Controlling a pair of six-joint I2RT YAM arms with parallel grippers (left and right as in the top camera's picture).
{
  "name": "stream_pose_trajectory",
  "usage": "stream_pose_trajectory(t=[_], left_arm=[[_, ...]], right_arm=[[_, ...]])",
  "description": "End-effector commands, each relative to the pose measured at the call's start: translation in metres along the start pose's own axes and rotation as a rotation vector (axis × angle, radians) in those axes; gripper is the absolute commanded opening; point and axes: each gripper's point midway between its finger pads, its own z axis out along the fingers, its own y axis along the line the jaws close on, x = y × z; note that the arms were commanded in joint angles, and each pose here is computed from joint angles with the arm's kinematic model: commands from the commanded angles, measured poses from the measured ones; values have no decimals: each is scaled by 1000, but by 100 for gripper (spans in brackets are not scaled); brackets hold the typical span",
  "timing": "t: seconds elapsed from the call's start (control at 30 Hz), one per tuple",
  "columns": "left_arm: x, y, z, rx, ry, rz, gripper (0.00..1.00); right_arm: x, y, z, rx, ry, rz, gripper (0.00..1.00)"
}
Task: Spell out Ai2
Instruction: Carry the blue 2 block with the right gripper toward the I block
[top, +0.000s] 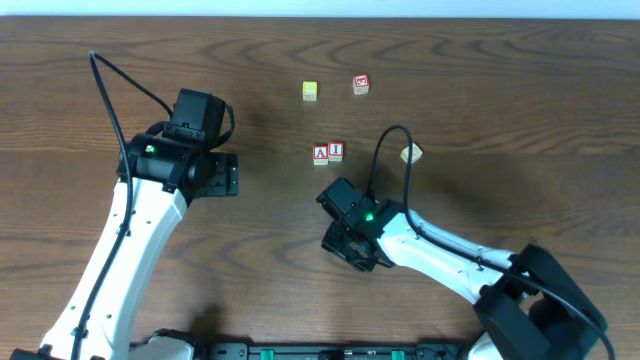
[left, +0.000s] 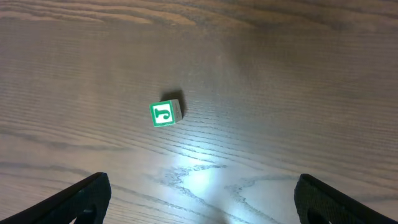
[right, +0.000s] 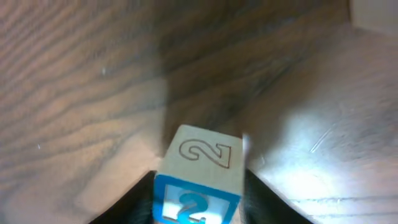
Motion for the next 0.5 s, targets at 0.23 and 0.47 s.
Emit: stream_pose_trajectory(t=[0.23,0.47], left_arm=[[0,1,1,-4,3,16,95],[0,1,1,-4,3,16,95]], right_arm=[[-17,-3,0,14,-62,-44,27],[-67,-4,-20,59,-182,-207,25]])
